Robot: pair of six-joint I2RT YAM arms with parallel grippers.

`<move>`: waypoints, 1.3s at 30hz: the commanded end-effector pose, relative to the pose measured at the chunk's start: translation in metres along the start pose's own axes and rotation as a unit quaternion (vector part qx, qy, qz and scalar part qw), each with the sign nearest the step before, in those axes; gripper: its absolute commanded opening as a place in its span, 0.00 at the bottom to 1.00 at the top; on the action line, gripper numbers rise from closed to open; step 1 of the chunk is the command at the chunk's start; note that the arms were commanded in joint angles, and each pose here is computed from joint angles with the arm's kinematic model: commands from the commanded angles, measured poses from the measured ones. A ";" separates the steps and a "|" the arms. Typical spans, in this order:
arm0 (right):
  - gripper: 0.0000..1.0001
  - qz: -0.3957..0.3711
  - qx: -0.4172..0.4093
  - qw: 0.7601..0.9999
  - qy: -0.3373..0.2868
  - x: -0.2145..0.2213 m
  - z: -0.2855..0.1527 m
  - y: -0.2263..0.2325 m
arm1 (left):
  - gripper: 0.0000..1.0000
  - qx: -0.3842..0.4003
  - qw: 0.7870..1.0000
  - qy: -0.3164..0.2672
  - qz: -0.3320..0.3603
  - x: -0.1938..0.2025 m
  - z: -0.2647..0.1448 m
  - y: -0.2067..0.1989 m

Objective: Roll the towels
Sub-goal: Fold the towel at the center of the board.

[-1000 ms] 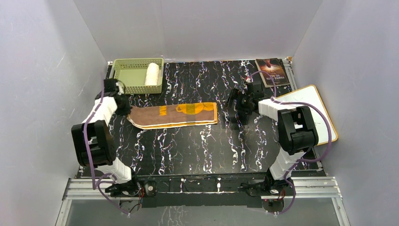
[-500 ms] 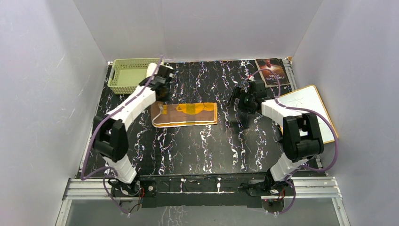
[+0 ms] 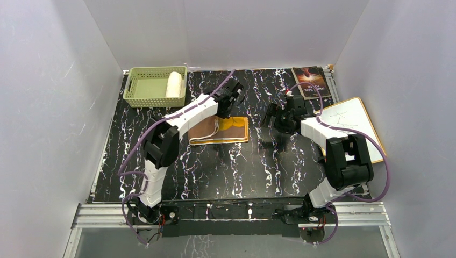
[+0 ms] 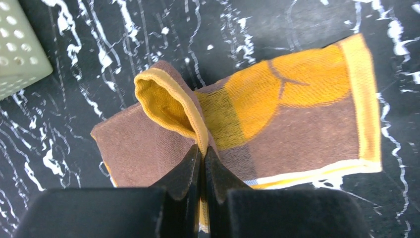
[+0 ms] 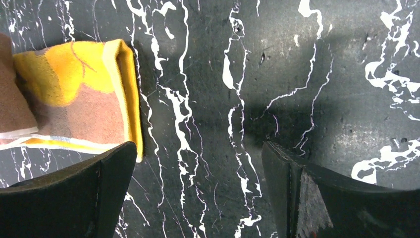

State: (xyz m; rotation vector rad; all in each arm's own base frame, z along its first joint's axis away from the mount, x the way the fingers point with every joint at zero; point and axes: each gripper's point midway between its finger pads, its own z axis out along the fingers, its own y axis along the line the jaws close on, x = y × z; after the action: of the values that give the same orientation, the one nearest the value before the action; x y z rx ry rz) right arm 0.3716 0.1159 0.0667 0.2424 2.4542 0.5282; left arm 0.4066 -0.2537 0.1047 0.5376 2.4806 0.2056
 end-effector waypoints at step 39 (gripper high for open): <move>0.98 -0.025 -0.021 0.996 -0.078 -0.041 -0.026 0.023 | 0.54 0.284 0.939 -0.169 -0.094 -0.080 -0.115 -0.063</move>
State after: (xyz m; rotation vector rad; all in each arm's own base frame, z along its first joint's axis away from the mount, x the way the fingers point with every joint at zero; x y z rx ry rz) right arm 0.3654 0.1115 0.0641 0.2432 2.4606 0.5008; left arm 0.3603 -0.3550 0.1123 0.6249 2.4660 -0.3965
